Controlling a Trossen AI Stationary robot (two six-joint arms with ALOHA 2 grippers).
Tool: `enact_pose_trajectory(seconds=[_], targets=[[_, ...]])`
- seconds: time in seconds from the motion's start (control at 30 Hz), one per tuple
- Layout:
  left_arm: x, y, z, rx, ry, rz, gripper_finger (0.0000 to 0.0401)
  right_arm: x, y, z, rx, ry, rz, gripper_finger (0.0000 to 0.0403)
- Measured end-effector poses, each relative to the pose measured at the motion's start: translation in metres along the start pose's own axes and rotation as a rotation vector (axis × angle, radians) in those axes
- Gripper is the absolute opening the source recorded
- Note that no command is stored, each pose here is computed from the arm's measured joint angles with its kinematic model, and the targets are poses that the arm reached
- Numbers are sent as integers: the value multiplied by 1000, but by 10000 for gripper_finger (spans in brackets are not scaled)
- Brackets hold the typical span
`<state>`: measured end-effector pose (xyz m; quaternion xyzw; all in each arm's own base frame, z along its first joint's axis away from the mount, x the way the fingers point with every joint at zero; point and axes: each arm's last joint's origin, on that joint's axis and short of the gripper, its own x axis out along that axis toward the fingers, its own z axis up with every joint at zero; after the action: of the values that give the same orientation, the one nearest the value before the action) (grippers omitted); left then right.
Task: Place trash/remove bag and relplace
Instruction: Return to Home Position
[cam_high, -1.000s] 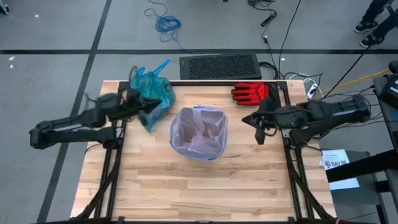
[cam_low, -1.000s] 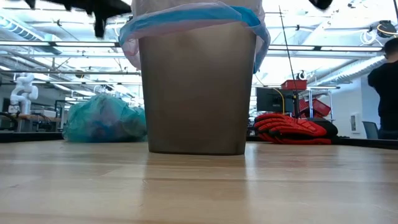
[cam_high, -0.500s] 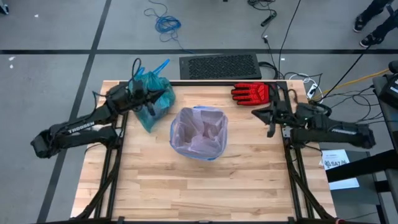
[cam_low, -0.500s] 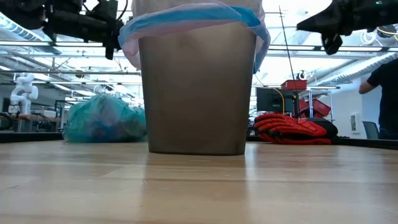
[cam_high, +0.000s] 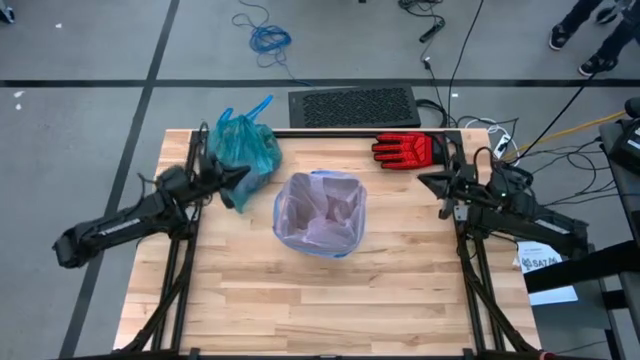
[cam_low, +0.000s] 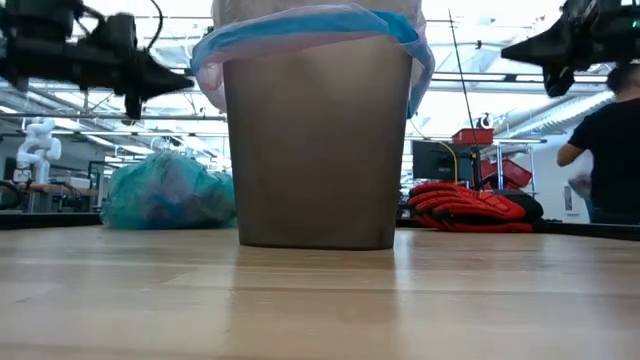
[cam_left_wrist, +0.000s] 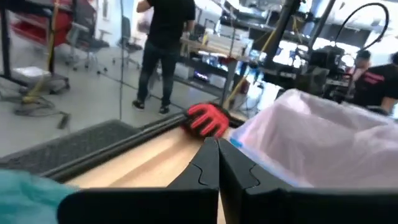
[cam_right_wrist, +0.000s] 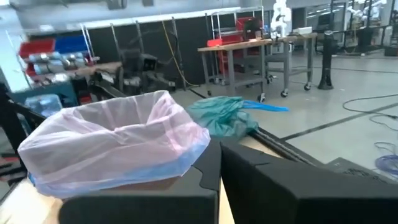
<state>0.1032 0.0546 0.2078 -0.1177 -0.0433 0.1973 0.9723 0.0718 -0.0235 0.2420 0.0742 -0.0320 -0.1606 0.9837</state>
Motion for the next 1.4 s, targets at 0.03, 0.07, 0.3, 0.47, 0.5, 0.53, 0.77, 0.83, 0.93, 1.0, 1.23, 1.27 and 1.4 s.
enact_pose_trajectory(seconds=[0.03, 0.07, 0.3, 0.47, 0.5, 0.53, 0.77, 0.83, 0.93, 1.0, 1.23, 1.27, 1.4], targets=[[0, 1, -7, 14, -21, 7, 0, 2, -1, -6, 12, -8, 10, 0], [-1, 0, -12, 29, -52, 6, 0, 5, -1, -12, 21, -20, 28, 0], [-1, -3, -42, 31, 50, -40, 0, 22, -7, -62, 84, -89, 95, 0], [-2, -11, -42, 101, 51, -105, 0, 22, -6, -62, 44, -74, 120, 0], [-3, -12, -40, 120, 28, -120, 0, 22, -6, -61, 19, -86, 138, 0], [-4, -14, -39, 126, 28, -128, 0, 21, -5, -60, 0, -95, 149, 0], [-14, -17, -46, 107, 107, -179, 0, 19, -3, -49, -97, -84, 164, 0], [-18, -17, -49, 99, 130, -185, 0, 18, -4, -51, -110, -5, 143, 0], [-21, -18, -48, 104, 124, -191, 0, 16, -4, -52, -93, 79, 111, 0], [-22, -18, -47, 125, 120, -182, 0, 16, -4, -50, -86, 81, 109, 0], [-21, -18, -48, 128, 151, -173, 0, 16, -4, -49, -159, 67, 113, 0], [-21, -18, -48, 129, 151, -173, 0, 16, -4, -49, -165, 66, 114, 0], [-21, -18, -48, 130, 151, -173, 0, 16, -4, -49, -167, 68, 113, 0]])
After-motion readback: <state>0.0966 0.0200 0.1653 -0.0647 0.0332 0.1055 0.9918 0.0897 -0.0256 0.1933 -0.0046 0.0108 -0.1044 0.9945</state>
